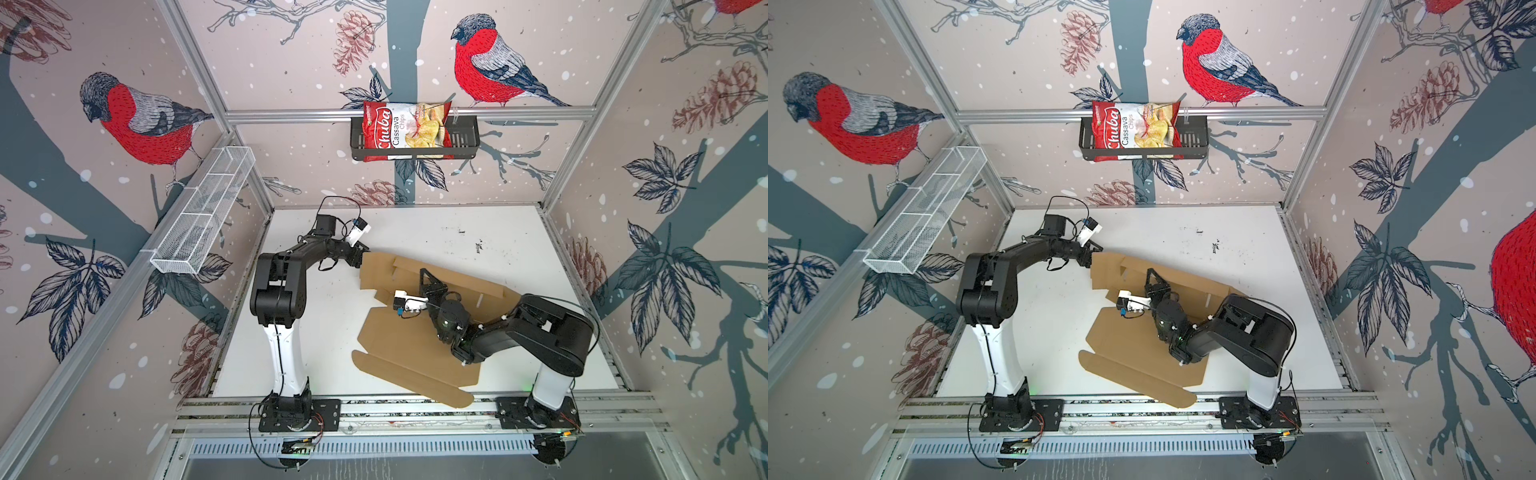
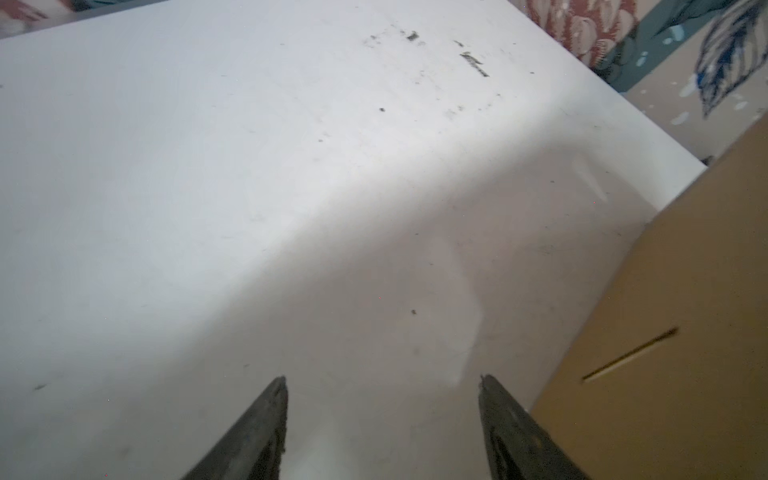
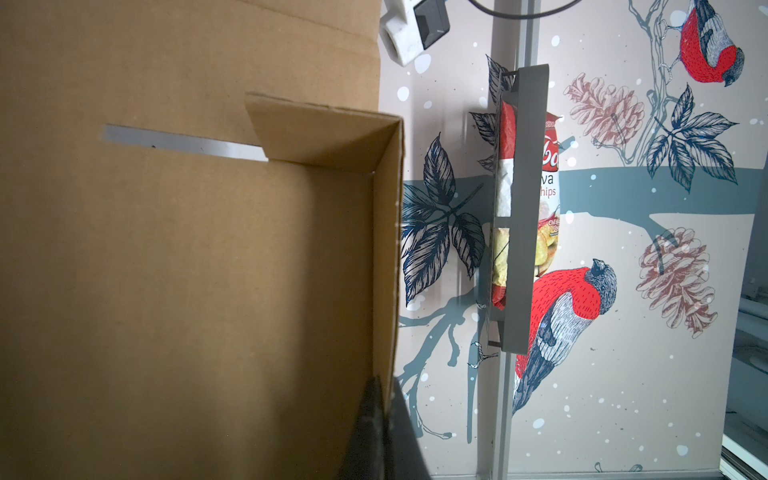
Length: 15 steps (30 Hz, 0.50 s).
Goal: Fold the paper box
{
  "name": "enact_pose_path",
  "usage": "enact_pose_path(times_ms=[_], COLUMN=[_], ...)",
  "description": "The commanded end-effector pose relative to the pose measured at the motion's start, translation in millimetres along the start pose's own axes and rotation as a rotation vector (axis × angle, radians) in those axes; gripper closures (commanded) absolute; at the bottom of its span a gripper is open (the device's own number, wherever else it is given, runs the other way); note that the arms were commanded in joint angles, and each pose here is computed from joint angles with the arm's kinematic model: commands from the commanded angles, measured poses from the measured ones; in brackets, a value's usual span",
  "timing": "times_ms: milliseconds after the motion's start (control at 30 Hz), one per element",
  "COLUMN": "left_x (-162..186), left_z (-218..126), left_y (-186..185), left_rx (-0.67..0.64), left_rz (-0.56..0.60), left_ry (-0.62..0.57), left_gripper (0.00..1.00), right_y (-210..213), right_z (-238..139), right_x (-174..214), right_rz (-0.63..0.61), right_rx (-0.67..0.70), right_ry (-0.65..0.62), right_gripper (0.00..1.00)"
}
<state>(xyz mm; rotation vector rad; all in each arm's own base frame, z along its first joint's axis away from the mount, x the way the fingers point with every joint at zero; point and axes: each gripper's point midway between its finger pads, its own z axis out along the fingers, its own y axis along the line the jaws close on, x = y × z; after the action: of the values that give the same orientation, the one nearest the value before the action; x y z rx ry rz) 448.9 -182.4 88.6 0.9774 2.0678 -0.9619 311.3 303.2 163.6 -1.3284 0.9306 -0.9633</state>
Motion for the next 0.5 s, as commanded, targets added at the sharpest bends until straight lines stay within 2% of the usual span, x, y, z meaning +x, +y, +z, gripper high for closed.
enact_pose_path(times_ms=[0,100,233,467], left_x=[7.9,2.4,4.2,2.4], left_z=[-6.0,-14.8,-21.8,-7.4], left_y=[-31.9,-49.4,-53.1,-81.2], left_rx=[0.101,0.117,0.053,0.057], left_rz=[0.001,0.025,0.050,0.098], left_ry=[-0.004,-0.038,-0.022,0.023], left_gripper=[0.28,0.28,0.28,0.27], right_y=[-5.8,-4.8,-6.0,-8.9], right_z=[1.4,2.4,1.8,2.6], right_x=[0.6,0.8,1.3,0.1], right_rz=[0.027,0.027,0.027,0.026], right_rx=[0.019,0.019,0.022,0.029], right_ry=[0.002,0.004,0.004,0.004], right_gripper=[1.00,1.00,1.00,1.00])
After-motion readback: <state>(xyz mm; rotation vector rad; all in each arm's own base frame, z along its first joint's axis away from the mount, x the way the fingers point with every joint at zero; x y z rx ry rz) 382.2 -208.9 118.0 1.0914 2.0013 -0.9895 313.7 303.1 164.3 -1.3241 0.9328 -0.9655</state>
